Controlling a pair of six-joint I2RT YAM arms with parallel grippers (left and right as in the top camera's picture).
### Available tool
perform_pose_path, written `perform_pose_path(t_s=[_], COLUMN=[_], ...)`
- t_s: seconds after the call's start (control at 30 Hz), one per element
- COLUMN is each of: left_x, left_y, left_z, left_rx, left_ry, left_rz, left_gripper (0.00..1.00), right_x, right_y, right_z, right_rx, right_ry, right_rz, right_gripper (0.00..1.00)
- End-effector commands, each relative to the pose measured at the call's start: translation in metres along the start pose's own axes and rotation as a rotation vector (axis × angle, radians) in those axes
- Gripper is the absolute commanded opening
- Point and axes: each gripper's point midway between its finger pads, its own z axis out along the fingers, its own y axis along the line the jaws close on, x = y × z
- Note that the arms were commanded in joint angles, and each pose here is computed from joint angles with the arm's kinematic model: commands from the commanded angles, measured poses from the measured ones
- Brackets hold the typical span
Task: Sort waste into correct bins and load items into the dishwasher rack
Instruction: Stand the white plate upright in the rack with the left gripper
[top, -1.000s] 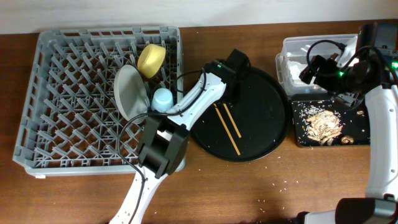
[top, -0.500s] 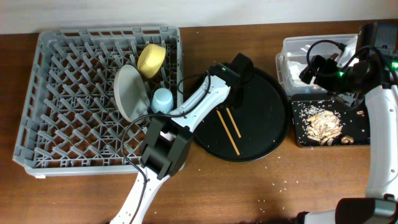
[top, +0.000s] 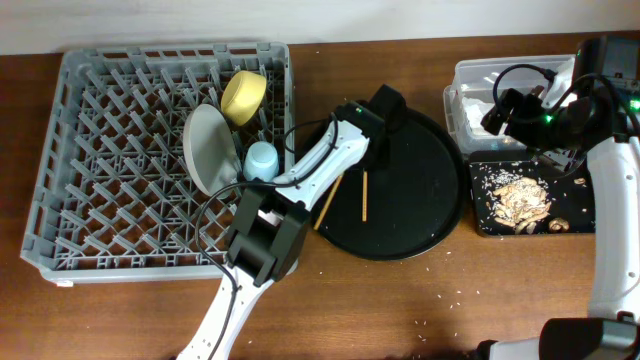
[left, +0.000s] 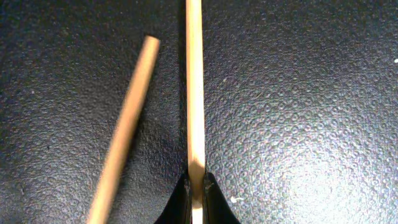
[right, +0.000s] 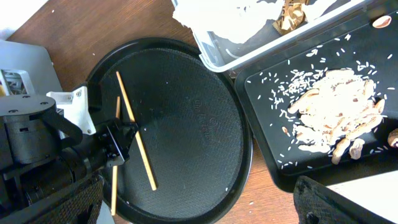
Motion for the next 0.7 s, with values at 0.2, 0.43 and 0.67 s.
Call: perform_pose_path(t_s=[0.2,0.43,0.67], left_x=[-0.065,-0.104,-0.105], left_y=[0.017,0.185,0.189], left_z=[-0.18,-0.22,-0.152], left_rx=[-0.052,-0.213,-0.14], left_ry=[-0.262,-0.285,-0.172], left_rz=[0.294,0.011,-0.066], left_gripper=[0.01,0.01,0.01], right_x=[0.001,0.001,0.001], right_y=[-0.002,-0.002,-0.002], right_z=[0.003,0.003,0.003], right_rx=[0.011,0.011,0.011], right_ry=[0.006,0.006,0.006], right_rz=[-0.005,-0.005,-0.005], right_gripper=[0.98,0.99,0.98])
